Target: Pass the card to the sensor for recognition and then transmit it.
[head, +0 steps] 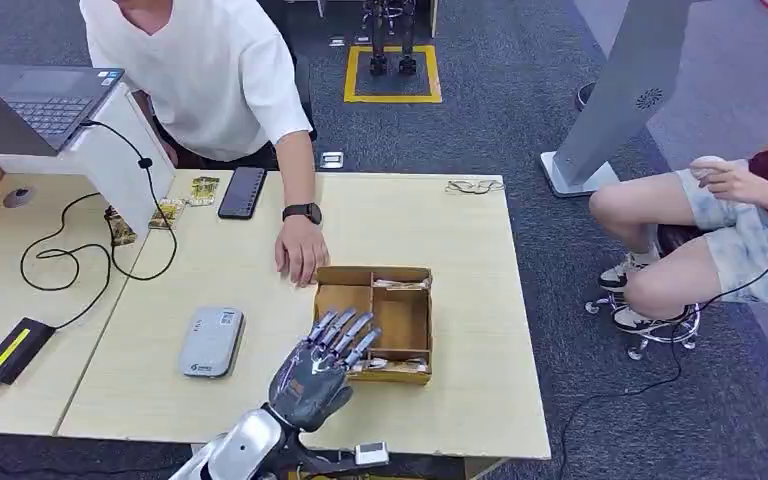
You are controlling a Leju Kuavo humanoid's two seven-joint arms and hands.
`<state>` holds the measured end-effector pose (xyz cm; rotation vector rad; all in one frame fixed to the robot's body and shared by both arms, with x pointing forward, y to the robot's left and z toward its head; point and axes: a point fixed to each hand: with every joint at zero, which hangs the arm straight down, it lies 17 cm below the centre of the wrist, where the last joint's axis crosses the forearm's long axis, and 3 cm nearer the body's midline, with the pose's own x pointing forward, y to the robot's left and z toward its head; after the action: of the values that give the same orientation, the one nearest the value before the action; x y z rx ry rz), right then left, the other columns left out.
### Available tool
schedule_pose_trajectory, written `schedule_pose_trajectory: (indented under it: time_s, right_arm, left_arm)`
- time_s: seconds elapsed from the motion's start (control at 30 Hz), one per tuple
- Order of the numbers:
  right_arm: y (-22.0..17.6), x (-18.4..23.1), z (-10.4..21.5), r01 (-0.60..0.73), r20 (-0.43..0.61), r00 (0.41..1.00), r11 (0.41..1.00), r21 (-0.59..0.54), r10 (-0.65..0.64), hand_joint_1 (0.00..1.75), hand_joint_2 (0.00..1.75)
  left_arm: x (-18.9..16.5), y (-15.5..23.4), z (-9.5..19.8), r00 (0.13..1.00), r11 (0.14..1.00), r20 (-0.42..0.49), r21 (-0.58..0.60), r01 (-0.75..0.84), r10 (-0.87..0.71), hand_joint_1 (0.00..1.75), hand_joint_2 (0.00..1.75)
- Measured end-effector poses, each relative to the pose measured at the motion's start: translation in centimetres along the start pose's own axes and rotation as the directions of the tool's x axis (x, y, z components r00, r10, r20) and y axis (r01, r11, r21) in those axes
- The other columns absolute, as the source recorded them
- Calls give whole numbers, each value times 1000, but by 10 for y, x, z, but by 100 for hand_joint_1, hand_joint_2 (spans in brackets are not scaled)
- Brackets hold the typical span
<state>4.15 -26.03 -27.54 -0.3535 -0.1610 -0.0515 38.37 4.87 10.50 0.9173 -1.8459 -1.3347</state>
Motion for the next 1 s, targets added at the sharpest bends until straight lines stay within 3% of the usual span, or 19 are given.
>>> schedule_pose_trajectory:
  time_s: [0.8, 0.83, 0.87, 0.9, 0.93, 1.0]
  right_arm:
    - [2, -3, 1, 14, -18, 1000, 1000, -3, -14, 0, 175]
    - [2, -4, 1, 15, -18, 1000, 1000, -3, -15, 0, 175]
    - [2, -4, 1, 16, -19, 1000, 1000, -3, -16, 0, 175]
    - [2, -4, 1, 16, -19, 1000, 1000, -3, -16, 0, 175]
    - [2, -4, 1, 16, -19, 1000, 1000, -4, -16, 0, 175]
    - [2, -4, 1, 17, -19, 1000, 1000, -4, -17, 0, 175]
  left_arm:
    - [-26, 5, -5, 992, 999, -122, 9, 42, -41, 0, 175]
    - [-26, 5, -5, 992, 999, -123, 9, 42, -40, 23, 175]
    - [-26, 5, -5, 992, 999, -123, 10, 42, -40, 23, 175]
    - [-26, 5, -5, 992, 999, -124, 10, 41, -40, 66, 175]
    - [-27, 5, -5, 991, 999, -125, 11, 41, -39, 175, 175]
    - [-27, 5, -5, 991, 999, -126, 12, 39, -37, 175, 175]
